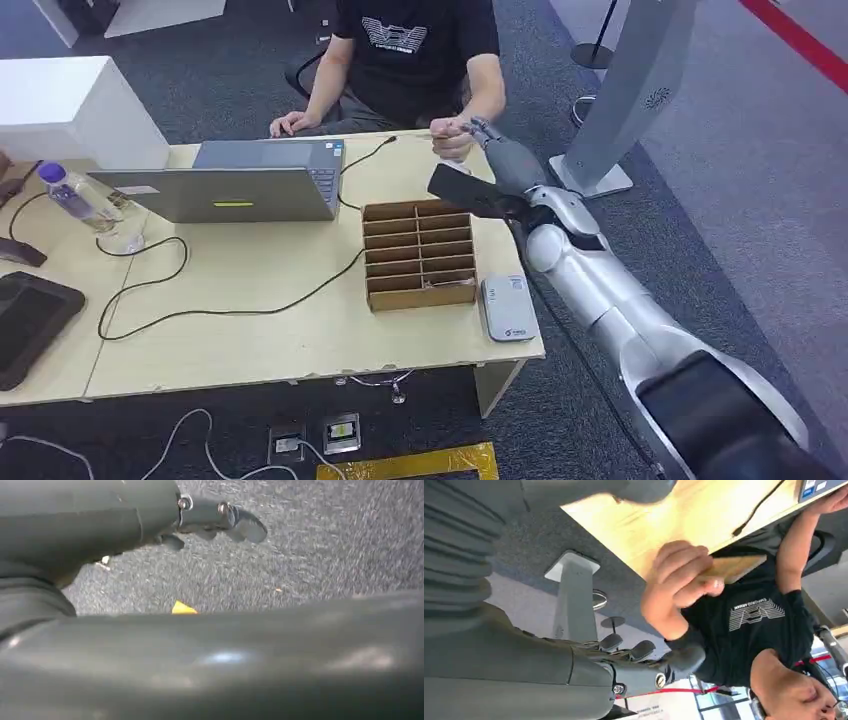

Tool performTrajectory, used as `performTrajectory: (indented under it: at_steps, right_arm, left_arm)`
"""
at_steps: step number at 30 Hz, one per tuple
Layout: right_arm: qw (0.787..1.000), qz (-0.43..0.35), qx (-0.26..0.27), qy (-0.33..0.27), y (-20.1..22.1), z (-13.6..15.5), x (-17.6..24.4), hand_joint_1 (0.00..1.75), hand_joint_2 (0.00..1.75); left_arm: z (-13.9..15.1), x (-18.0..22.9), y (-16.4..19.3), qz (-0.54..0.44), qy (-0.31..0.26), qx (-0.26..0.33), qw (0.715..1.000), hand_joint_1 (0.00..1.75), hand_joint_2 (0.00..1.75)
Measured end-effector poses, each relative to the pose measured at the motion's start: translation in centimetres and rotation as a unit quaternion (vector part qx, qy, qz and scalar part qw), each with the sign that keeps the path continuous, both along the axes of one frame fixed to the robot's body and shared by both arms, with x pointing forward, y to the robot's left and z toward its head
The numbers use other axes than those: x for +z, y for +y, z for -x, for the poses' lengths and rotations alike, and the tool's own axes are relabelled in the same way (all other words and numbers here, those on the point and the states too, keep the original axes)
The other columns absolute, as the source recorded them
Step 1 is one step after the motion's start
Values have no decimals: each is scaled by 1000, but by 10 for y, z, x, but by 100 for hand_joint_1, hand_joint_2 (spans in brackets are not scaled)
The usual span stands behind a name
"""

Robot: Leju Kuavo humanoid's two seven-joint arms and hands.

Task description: Pass the card to the sensor for recognition and then transmit it.

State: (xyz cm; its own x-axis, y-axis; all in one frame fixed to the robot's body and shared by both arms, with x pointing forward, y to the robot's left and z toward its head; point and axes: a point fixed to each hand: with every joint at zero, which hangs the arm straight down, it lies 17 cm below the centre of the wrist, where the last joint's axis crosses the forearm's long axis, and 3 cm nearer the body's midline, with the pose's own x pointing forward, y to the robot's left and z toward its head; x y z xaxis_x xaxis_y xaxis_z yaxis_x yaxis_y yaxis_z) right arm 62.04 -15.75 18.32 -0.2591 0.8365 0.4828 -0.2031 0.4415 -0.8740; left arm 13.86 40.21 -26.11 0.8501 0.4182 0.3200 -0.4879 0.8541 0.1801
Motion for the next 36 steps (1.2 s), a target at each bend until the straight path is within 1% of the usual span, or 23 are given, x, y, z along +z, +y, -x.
performTrajectory:
  at_steps: [2,5,9,13,14,16,17,18,19,21,23,25,27,28,31,33,36]
  right_arm:
    - [1000,-11,-24,10,-15,0,-6,0,0]
    - [997,-36,-64,26,-40,7,-22,0,0]
    - [996,-43,-73,21,-59,15,-25,0,0]
    - [996,-48,-72,9,-64,18,-18,0,0]
    - [996,-48,-72,5,-65,19,-16,0,175]
    - [995,-57,-83,-7,-71,19,-10,0,175]
    - [993,-69,-99,-15,-79,19,-8,0,175]
    - [991,-75,-108,-12,-83,23,-14,0,175]
    - [988,-90,-128,-10,-97,26,-14,0,175]
    - [986,-86,-144,14,-112,38,-29,0,175]
    - [988,-59,-138,20,-120,48,-33,0,175]
    - [991,-24,-128,5,-126,58,-28,0,175]
    - [993,-10,-119,-5,-123,69,-24,0,175]
    - [994,-9,-113,4,-119,76,-29,0,175]
    - [994,10,-95,60,-110,99,-53,0,175]
    - [993,41,-98,42,-115,106,-54,0,175]
    - [990,89,-107,-14,-128,111,-46,0,175]
  left_arm:
    - [4,-1,0,1,3,7,1000,0,0]
    - [9,-2,-1,0,8,12,1000,0,0]
    - [12,-3,-1,0,10,13,1000,0,0]
    - [11,-3,-2,1,9,12,1000,0,0]
    - [11,-3,-2,1,9,13,1000,0,0]
    - [12,-3,-2,-2,11,15,1000,0,0]
    - [13,-3,-1,-3,14,16,1000,0,0]
    - [15,-4,-1,-3,19,20,1000,0,0]
    - [18,-4,-2,-3,24,23,999,0,0]
    - [22,-5,-1,-4,31,29,999,0,0]
    - [23,-5,-1,-2,31,33,999,0,0]
    - [22,-5,-1,-3,27,38,999,0,0]
    - [21,-5,-2,-3,24,41,999,0,0]
    - [20,-5,-2,-2,23,42,999,0,0]
    - [18,-4,-3,2,18,40,999,0,0]
    - [17,-4,-4,4,17,40,999,0,0]
    - [18,-4,-1,-1,18,40,999,0,0]
